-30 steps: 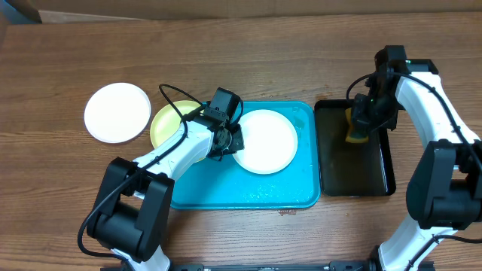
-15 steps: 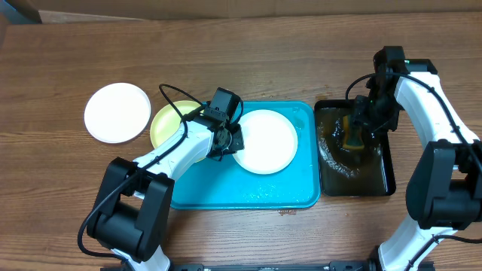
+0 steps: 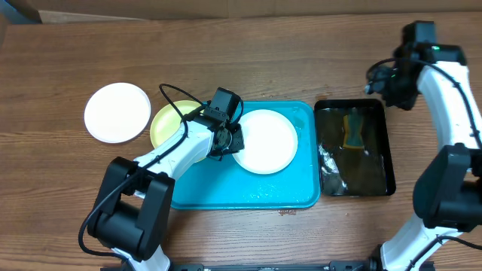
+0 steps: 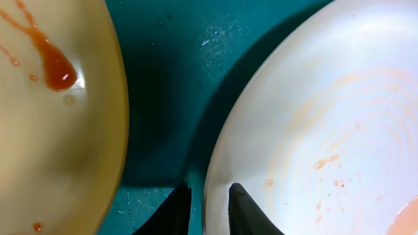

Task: Clean dirty plates on tray and stack at the side
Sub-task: 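Release the sponge and raise the right gripper away to the right, then lift the white plate by its rim with the left gripper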

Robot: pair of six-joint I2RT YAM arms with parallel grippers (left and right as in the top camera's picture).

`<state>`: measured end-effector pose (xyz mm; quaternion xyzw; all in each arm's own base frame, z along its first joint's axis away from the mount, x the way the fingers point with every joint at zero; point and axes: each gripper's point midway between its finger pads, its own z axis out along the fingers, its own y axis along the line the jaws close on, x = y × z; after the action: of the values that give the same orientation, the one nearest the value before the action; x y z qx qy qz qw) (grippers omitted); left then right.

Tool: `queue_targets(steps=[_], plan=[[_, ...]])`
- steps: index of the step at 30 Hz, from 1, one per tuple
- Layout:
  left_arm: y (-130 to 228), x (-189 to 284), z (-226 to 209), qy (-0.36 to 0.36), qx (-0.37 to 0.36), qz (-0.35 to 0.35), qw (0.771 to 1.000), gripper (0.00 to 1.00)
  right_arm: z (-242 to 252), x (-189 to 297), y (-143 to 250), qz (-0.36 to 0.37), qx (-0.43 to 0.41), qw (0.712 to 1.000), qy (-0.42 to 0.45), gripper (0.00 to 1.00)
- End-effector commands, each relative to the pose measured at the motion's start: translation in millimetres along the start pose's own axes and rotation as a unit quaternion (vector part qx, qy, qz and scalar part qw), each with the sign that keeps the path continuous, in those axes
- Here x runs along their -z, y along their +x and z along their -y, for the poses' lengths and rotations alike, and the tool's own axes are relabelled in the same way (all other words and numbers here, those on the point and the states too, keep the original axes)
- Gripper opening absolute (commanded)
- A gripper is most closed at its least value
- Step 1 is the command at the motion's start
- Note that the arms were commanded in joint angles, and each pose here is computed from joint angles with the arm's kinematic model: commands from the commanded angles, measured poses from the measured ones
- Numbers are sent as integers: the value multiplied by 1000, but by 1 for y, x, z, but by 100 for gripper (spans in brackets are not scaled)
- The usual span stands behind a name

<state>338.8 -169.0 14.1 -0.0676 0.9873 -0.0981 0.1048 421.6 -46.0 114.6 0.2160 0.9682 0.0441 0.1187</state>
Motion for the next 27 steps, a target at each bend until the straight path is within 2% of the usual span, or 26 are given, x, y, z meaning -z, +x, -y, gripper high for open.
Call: queue_targets(steps=[1,3,5,6,12,17,23,27], plan=[[2,-14,-1,-6,4,-11,1000,21,12,11,-5,8,-33,999,2,97],[3,-18,2,3,4,-17,1000,18,14,11,-2,2,-35,999,5,100],[4,-18,3,5,4,-20,1000,6,14,11,-4,6,-35,999,3,100],[4,-18,3,5,4,-20,1000,4,13,11,-5,7,-35,999,3,100],[-2,-6,7,5,-16,-18,1000,4,13,10,-5,7,-35,999,3,100],[-32,27,2,-42,-34,32,998,4,13,11,-5,7,-35,999,3,100],[-54,67,28,-20,-49,63,997,4,13,11,-5,7,-35,999,3,100],[-66,84,56,-3,-89,95,991,4,12,11,-10,18,-34,999,0,100]])
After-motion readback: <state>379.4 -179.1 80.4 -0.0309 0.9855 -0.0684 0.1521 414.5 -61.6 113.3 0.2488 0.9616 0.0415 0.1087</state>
